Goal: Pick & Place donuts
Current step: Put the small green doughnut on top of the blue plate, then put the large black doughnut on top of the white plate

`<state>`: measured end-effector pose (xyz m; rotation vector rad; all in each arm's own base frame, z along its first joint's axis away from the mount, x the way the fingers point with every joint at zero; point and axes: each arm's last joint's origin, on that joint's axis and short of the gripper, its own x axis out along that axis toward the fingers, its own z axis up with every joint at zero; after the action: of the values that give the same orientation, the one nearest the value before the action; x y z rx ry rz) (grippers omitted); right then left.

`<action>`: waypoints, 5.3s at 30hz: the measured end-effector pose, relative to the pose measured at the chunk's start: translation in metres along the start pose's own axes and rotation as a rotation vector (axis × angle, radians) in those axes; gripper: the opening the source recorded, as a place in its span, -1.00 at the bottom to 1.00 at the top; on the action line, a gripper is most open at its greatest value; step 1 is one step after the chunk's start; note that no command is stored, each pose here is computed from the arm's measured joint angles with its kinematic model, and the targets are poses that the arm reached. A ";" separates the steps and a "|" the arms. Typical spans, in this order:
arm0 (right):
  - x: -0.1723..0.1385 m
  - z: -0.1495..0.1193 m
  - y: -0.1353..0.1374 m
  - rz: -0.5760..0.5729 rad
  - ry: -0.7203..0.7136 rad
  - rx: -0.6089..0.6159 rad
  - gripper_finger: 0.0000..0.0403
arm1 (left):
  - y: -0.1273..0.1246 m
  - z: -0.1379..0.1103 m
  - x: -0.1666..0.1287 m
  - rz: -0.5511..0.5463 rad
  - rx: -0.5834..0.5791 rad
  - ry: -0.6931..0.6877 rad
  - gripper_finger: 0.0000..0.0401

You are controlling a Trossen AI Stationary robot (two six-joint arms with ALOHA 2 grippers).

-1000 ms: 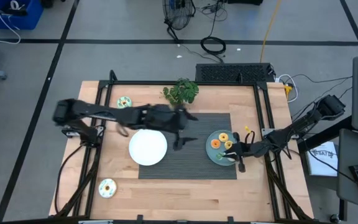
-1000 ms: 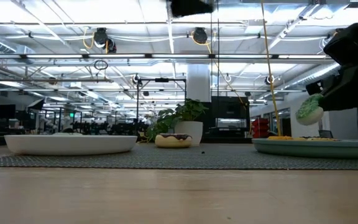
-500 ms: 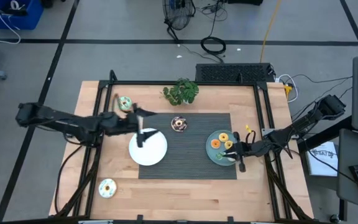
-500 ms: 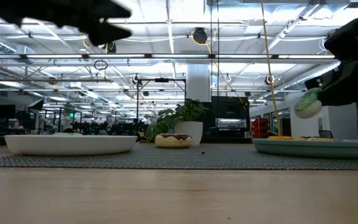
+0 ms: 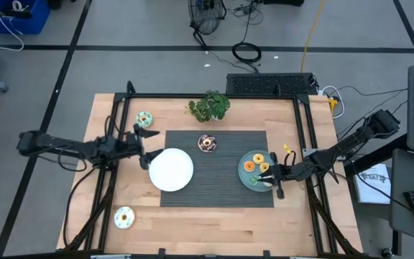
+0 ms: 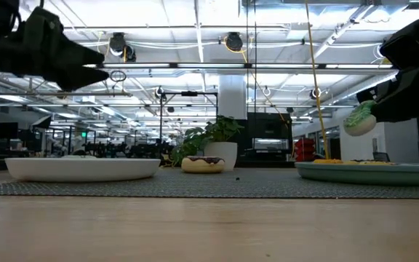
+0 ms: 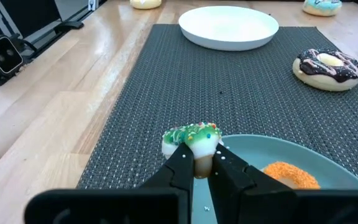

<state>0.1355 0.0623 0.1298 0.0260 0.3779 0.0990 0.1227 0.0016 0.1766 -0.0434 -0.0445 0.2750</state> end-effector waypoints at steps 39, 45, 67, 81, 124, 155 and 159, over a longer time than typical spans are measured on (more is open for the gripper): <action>0.016 -0.018 0.001 -0.058 0.106 -0.067 -0.88 | 0.006 -0.020 -0.007 0.108 -0.004 0.160 0.89; 0.018 -0.023 0.001 -0.063 0.142 -0.058 -0.88 | 0.006 -0.020 -0.007 0.107 -0.004 0.160 0.89; 0.018 -0.026 -0.002 -0.153 0.149 0.051 -0.21 | 0.006 -0.020 -0.007 0.107 -0.005 0.160 0.89; 0.011 -0.017 -0.001 -0.085 0.120 0.023 0.21 | 0.006 -0.020 -0.007 0.107 -0.005 0.160 0.89; -0.060 0.024 -0.017 0.079 -0.421 -0.217 0.10 | 0.006 -0.020 -0.007 0.107 -0.005 0.160 0.89; -0.057 0.021 -0.028 0.102 -0.394 -0.167 0.13 | 0.006 -0.019 -0.007 0.106 -0.009 0.150 0.89; -0.057 0.021 -0.028 0.111 -0.392 -0.120 0.13 | 0.006 -0.019 -0.007 0.104 0.018 0.148 0.89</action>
<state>0.0933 0.0284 0.1690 -0.0514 -0.0222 0.2219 0.1153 0.0047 0.1575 -0.0486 0.1072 0.3757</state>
